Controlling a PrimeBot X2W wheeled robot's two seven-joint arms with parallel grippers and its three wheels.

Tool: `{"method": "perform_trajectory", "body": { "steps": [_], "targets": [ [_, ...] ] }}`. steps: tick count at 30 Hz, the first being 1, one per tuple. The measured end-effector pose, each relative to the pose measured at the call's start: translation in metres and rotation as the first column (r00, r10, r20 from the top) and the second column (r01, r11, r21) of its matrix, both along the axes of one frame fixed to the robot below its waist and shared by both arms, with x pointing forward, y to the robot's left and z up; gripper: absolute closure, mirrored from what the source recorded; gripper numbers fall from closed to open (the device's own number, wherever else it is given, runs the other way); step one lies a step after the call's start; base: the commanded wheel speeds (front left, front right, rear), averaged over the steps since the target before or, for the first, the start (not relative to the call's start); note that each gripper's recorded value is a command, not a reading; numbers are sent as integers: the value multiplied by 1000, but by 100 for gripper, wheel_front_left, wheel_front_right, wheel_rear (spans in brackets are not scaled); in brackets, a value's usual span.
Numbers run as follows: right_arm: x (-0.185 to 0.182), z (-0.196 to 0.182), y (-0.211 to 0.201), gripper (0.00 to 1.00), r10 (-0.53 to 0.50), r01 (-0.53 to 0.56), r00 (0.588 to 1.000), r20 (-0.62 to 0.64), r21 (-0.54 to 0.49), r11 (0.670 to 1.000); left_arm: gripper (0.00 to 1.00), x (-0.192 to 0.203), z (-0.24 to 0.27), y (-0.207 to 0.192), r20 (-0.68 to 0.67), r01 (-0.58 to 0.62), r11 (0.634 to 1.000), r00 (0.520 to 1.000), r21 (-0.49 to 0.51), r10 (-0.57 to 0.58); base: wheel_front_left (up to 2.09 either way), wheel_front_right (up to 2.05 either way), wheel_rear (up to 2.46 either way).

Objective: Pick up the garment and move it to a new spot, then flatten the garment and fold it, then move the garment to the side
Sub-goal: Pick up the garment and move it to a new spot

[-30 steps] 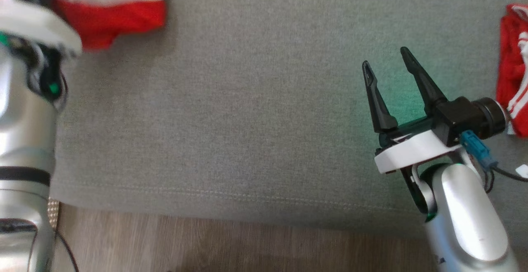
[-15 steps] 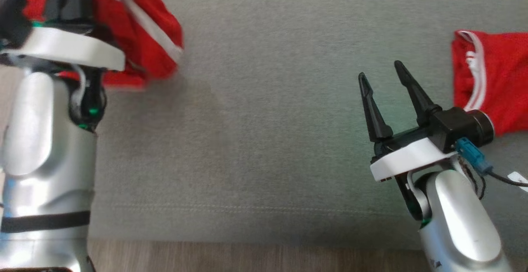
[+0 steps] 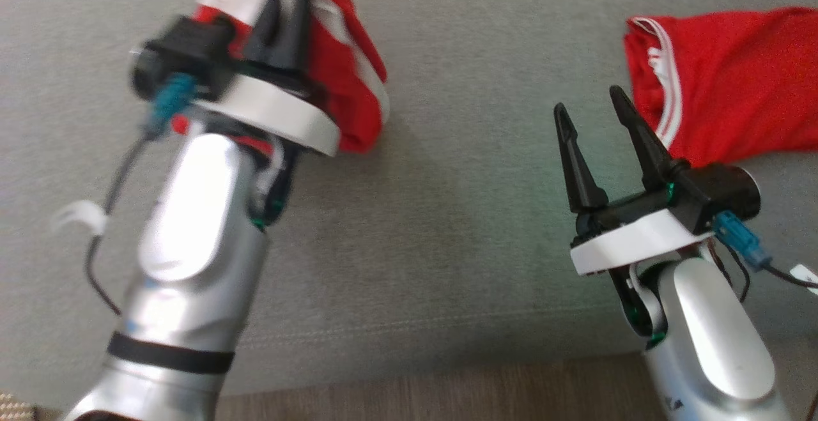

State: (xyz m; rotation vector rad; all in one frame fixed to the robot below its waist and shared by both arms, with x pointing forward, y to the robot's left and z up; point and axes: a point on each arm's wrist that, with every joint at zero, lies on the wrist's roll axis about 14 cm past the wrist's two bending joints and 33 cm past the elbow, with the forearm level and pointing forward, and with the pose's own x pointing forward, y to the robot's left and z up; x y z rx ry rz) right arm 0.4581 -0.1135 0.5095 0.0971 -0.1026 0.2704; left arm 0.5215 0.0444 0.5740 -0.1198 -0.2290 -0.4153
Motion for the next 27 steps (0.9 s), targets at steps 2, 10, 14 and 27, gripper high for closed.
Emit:
{"method": "perform_trajectory", "body": {
  "steps": [2, 10, 14, 27],
  "targets": [
    [1, 2, -7, 0, -17, 17, 1000, 4, 3, 1000, 100, -2, -14, -25, -30, 55, 998, 998, 24, -54, 0, 0, 0],
    [-3, 5, -39, 0, -99, 99, 995, 10, 11, 995, 100, -28, -58, -113, -140, 293, 955, 949, 50, -284, 0, 0, 0],
    [-5, 1, -49, 0, -126, 126, 992, -2, 8, 992, 0, -47, -59, -147, -147, 402, 915, 907, 18, -395, 0, 0, 0],
    [2, 12, -33, 0, -88, 87, 996, 30, 32, 996, 0, -34, 2, -111, -12, 273, 960, 962, -57, -274, 0, 0, 0]
  ]
}}
